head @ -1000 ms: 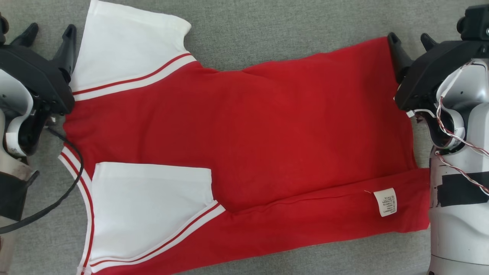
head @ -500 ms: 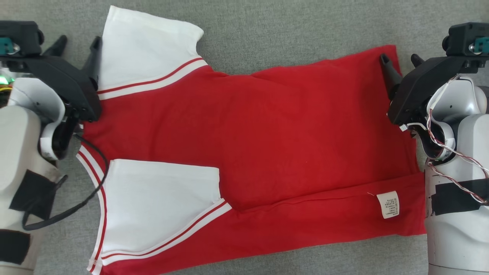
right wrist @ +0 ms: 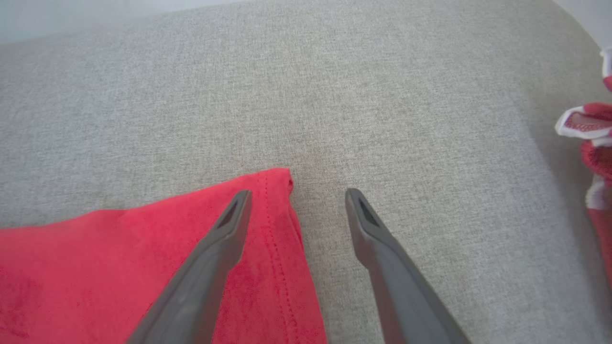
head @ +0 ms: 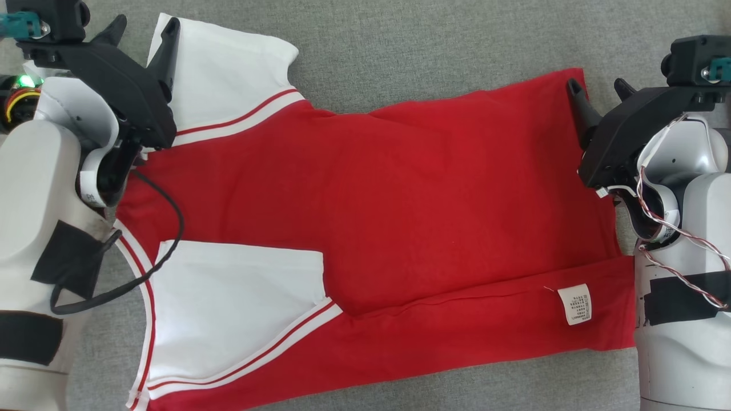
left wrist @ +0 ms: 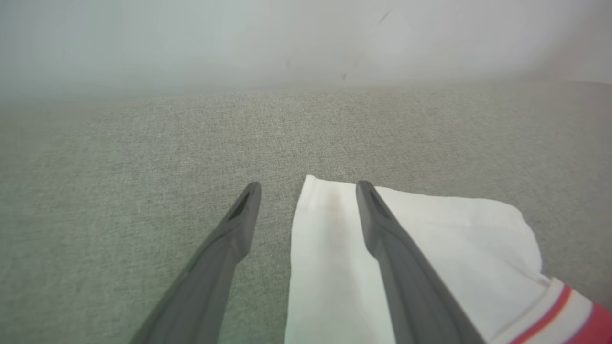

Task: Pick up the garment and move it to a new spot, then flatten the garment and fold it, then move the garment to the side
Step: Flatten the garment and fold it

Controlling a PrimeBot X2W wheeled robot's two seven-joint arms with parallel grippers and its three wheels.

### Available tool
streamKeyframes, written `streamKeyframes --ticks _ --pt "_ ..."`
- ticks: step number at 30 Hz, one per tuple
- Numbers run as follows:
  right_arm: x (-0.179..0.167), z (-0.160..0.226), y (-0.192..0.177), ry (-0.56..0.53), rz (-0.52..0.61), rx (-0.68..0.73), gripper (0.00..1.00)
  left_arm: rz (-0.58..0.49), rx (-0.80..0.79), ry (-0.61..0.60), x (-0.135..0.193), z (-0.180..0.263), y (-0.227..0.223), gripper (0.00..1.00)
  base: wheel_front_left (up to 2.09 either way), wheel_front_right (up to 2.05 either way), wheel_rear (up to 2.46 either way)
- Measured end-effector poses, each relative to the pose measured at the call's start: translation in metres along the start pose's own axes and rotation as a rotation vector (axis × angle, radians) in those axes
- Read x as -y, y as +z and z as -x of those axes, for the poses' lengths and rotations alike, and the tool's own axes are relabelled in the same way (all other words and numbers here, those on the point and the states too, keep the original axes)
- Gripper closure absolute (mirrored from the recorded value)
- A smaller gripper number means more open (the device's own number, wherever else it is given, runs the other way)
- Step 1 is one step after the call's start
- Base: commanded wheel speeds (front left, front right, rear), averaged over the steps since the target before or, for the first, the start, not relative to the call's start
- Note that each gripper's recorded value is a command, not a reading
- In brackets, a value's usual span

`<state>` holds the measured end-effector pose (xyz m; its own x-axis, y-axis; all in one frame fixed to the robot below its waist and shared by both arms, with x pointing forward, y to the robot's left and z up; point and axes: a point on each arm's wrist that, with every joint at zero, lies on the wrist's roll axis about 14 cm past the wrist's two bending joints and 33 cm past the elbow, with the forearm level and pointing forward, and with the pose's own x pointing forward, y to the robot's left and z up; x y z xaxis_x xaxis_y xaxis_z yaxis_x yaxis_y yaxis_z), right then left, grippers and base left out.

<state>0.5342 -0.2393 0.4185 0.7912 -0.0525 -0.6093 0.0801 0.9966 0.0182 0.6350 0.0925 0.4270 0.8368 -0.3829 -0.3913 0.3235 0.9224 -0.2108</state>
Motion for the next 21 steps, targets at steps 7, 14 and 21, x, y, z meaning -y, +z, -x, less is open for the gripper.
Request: streamKeyframes --ticks 7,14,21 --pt "0.0 -0.004 -0.004 0.006 -0.003 -0.022 0.0 -0.003 -0.066 0.025 -0.011 -0.006 -0.022 0.0 0.0 0.0 0.0" --pt "0.003 -0.012 -0.014 0.0 -0.01 -0.056 0.0 0.005 -0.091 0.013 -0.01 -0.015 -0.03 0.0 0.0 0.0 0.0" --pt "-0.002 -0.019 -0.018 0.018 -0.004 -0.084 0.0 0.008 -0.138 0.014 -0.016 -0.018 -0.035 0.06 0.0 0.0 0.0"
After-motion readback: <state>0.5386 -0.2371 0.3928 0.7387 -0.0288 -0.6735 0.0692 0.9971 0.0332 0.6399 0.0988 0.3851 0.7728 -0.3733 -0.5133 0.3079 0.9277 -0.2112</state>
